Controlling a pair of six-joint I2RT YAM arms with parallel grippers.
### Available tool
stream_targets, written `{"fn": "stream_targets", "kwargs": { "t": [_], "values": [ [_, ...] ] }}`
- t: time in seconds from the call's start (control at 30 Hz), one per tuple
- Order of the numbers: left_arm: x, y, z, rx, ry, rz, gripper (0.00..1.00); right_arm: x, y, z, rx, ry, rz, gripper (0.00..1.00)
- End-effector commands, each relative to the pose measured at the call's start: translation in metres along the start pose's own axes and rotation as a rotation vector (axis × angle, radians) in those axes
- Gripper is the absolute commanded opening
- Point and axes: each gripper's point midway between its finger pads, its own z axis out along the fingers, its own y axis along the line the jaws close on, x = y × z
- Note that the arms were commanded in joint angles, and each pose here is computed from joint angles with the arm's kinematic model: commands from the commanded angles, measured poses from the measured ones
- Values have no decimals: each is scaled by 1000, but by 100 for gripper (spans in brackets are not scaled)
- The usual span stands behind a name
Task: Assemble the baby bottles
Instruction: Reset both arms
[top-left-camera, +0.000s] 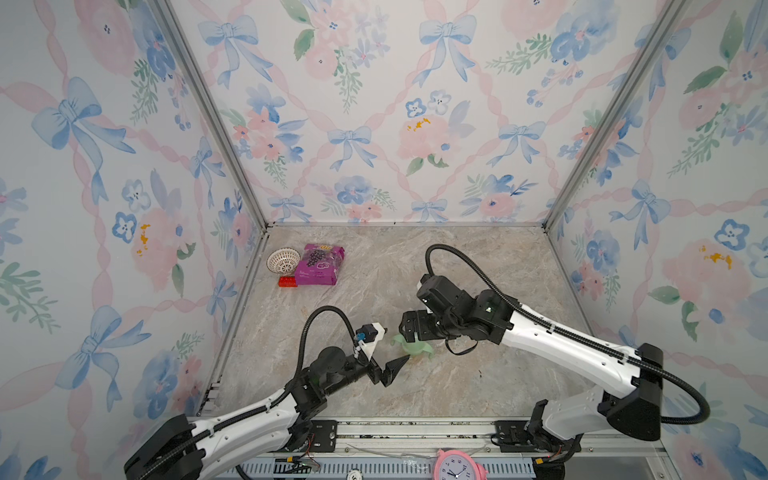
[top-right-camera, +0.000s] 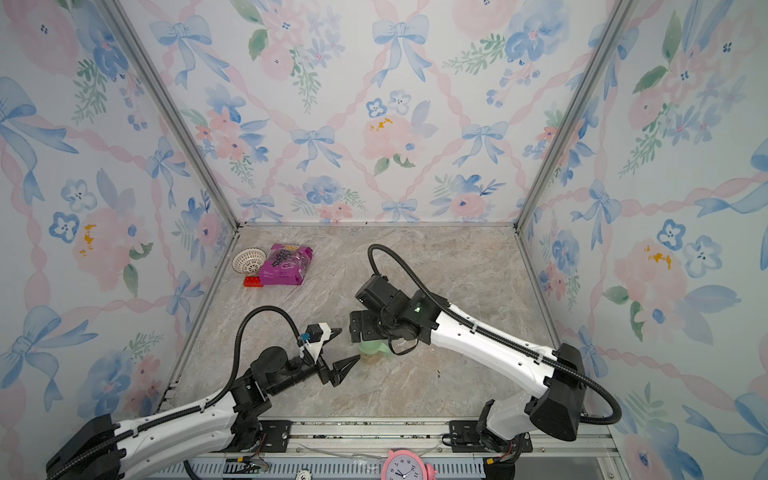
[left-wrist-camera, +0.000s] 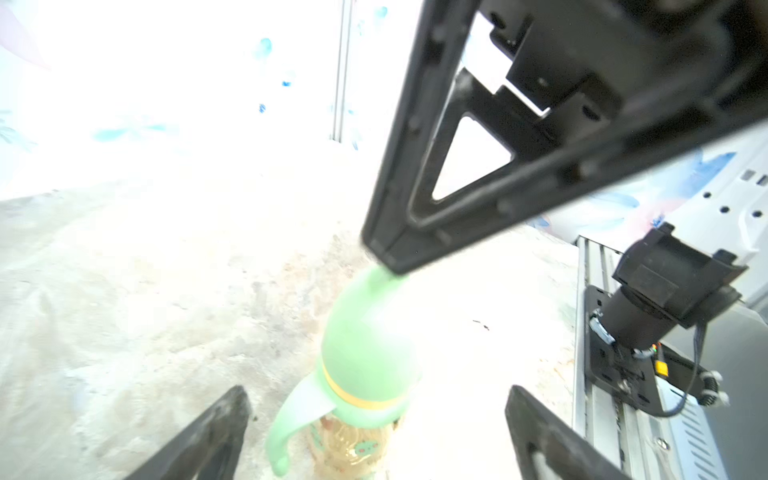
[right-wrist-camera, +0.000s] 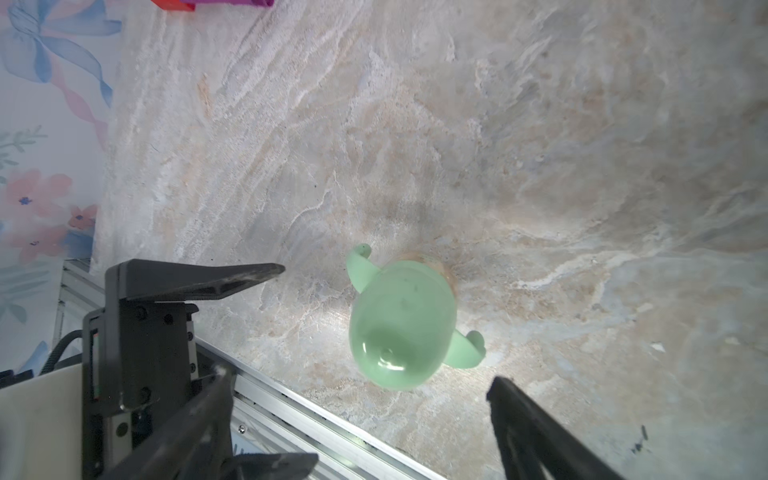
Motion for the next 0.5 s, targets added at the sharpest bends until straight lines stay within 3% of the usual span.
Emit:
{"fn": "stream_targets", "kwargs": {
  "t": [0.0, 0.07, 0.1, 0.23, 0.3, 0.47],
  "values": [
    [-46, 42, -17, -266, -83, -13, 98, -24, -36, -41, 52, -89, -40, 96],
    [-81, 83, -29, -460, -112, -10, 98, -52, -92, -57, 213, -209, -90, 96],
    [-84, 119, -29, -575, -73, -21, 98, -68, -128, -60, 307, -271, -96, 96],
    [-89, 251, -75, -935, -60, -164, 98, -107, -288, -62, 545, -505, 84, 96],
    [-74, 274, -97, -1048, -61, -124, 98, -101, -333, -53, 544, -585, 171, 96],
    [-49, 275, -123, -1130, -88, -37, 98, -81, -353, -20, 577, -638, 85, 96]
  ]
}}
